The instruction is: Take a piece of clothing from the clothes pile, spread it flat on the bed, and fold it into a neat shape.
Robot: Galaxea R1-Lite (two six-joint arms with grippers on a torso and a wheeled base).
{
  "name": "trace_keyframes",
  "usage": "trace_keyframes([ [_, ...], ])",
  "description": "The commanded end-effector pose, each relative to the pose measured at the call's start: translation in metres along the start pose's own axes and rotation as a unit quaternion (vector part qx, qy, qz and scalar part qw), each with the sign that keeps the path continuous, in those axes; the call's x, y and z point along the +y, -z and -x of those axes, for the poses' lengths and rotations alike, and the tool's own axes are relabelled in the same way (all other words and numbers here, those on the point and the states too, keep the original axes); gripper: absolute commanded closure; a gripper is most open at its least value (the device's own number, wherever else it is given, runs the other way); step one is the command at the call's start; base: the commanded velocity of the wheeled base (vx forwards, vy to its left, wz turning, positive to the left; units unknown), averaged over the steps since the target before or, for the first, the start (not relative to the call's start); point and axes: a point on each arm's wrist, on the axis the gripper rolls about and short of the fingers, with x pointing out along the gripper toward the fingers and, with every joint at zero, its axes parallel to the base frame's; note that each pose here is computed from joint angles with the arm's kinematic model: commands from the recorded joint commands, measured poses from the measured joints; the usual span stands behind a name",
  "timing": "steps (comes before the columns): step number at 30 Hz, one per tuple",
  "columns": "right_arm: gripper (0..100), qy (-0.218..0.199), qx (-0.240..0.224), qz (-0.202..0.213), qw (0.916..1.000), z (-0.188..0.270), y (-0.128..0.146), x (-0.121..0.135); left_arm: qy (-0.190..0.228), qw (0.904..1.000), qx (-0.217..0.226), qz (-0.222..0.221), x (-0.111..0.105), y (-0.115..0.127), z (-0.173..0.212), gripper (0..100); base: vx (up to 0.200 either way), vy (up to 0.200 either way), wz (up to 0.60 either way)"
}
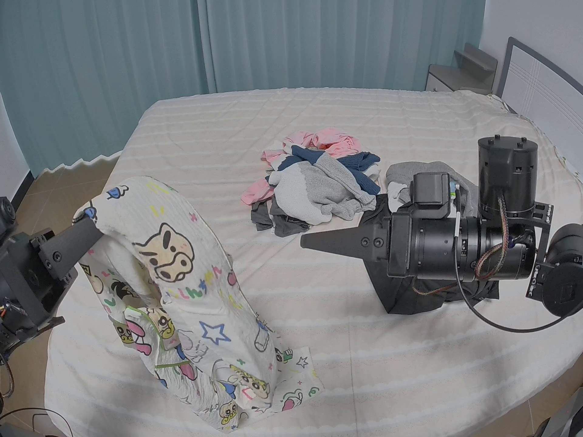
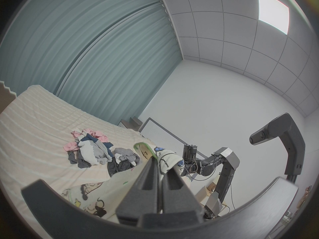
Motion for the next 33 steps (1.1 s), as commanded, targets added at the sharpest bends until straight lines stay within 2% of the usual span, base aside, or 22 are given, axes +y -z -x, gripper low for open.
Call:
trace_keyframes([
  [1, 0, 0.01, 0.005, 0.001, 0.9999, -0.001, 0.004, -0.008, 0.003, 1.0, 0.0, 0.001, -0.001, 0.0, 0.001, 100, 0.0, 0.0, 0.0],
  [3, 0, 0.026, 0.019, 0.026, 0.9992, -0.005, 0.013, -0.022, 0.013, 0.9999, -0.002, 0.0, -0.005, -0.001, 0.002, 100, 0.0, 0.0, 0.0],
  [10, 0, 0.032, 0.036, 0.07, 0.9964, -0.008, 0.033, -0.036, 0.024, 0.9997, -0.002, 0.006, -0.008, -0.002, -0.001, 100, 0.0, 0.0, 0.0],
  [11, 0, 0.035, 0.047, 0.101, 0.9932, -0.006, 0.044, -0.042, 0.024, 0.9996, -0.01, 0.003, -0.009, -0.007, -0.004, 100, 0.0, 0.0, 0.0],
  [13, 0, 0.036, 0.059, 0.133, 0.9887, -0.003, 0.053, -0.046, 0.027, 0.9995, -0.014, 0.002, -0.01, -0.01, -0.006, 100, 0.0, 0.0, 0.0],
  [18, 0, 0.042, 0.098, 0.205, 0.9729, 0.0, 0.075, -0.058, 0.019, 0.9998, -0.005, 0.007, -0.008, -0.007, -0.006, 100, 0.0, 0.0, 0.0],
  [19, 0, 0.042, 0.1, 0.209, 0.972, 0.001, 0.076, -0.058, 0.019, 0.9998, -0.004, 0.008, -0.008, -0.007, -0.006, 100, 0.0, 0.0, 0.0],
  [24, 0, 0.037, 0.145, 0.28, 0.9483, -0.006, 0.095, -0.072, 0.015, 0.9997, 0.003, 0.017, -0.008, -0.005, -0.005, 100, 0.0, 0.0, 0.0],
  [26, 0, 0.04, 0.148, 0.287, 0.9455, -0.01, 0.097, -0.076, 0.015, 0.9996, 0.004, 0.025, -0.008, -0.005, -0.005, 100, 0.0, 0.0, 0.0],
  [28, 0, 0.04, 0.131, 0.308, 0.9416, -0.02, 0.098, -0.081, 0.018, 0.9984, 0.001, 0.053, -0.009, -0.007, -0.005, 100, 0.0, 0.0, 0.0],
  [30, 0, 0.033, 0.123, 0.322, 0.938, -0.025, 0.099, -0.082, 0.018, 0.9979, -0.001, 0.062, -0.01, -0.008, -0.005, 100, 0.0, 0.0, 0.0],
  [32, 0, 0.015, 0.118, 0.353, 0.9281, -0.036, 0.107, -0.079, 0.019, 0.9975, -0.002, 0.068, -0.01, -0.009, -0.006, 100, 0.0, 0.0, 0.0],
  [33, 0, 0.01, 0.119, 0.359, 0.9259, -0.04, 0.11, -0.079, 0.019, 0.9975, -0.003, 0.068, -0.01, -0.01, -0.006, 100, 0.0, 0.0, 0.0],
])
